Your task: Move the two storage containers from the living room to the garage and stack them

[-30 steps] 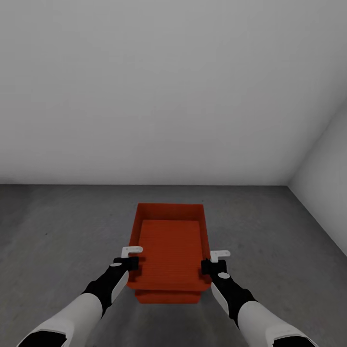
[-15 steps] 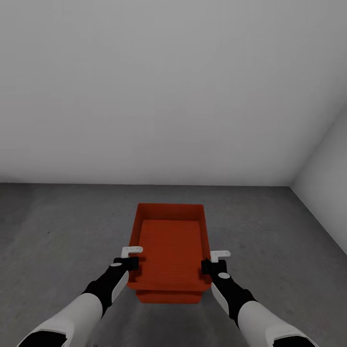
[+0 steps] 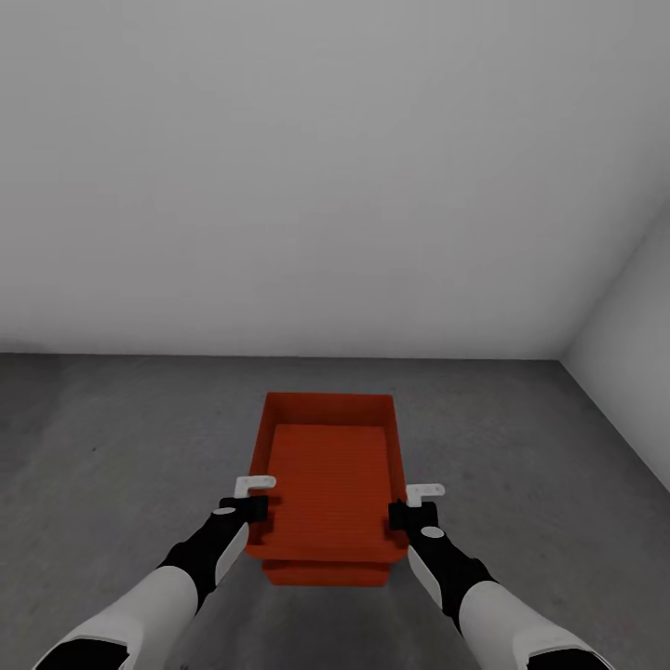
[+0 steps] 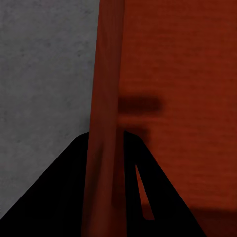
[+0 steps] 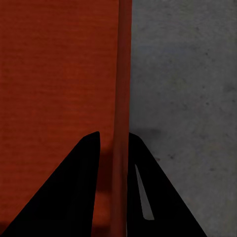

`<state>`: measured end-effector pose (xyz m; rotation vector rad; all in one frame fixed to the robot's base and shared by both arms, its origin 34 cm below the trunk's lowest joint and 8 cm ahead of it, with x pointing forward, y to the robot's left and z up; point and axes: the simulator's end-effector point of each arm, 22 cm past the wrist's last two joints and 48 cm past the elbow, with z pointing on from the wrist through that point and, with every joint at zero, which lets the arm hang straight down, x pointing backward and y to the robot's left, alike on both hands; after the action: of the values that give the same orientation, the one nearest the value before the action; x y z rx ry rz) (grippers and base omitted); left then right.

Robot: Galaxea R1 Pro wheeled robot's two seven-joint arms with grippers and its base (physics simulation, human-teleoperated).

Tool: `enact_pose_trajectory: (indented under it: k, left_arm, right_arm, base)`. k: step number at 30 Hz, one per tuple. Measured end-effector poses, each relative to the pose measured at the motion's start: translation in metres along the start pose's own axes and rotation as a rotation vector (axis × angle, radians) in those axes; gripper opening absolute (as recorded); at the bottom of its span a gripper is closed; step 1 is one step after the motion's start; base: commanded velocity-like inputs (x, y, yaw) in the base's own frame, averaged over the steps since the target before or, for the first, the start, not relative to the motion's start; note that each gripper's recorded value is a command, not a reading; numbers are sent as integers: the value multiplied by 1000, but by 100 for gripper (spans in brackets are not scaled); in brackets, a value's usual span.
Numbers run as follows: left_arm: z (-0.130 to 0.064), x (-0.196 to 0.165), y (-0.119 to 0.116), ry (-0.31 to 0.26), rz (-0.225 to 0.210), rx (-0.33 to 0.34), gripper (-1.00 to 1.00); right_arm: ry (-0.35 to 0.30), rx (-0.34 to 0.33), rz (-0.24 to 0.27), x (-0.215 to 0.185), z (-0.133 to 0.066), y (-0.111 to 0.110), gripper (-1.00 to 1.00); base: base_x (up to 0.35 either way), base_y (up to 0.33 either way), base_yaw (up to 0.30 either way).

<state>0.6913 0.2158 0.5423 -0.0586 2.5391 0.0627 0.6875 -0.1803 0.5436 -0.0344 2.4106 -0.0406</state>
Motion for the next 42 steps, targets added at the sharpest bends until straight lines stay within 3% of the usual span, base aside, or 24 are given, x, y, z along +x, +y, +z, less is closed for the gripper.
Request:
enact_pose_trajectory:
  k: [42]
  left_arm:
    - [58,48,-2,-2,0,0,-100]
  right_arm:
    - [-1,0,0,55,51,3,-100]
  base:
    - [0,0,0]
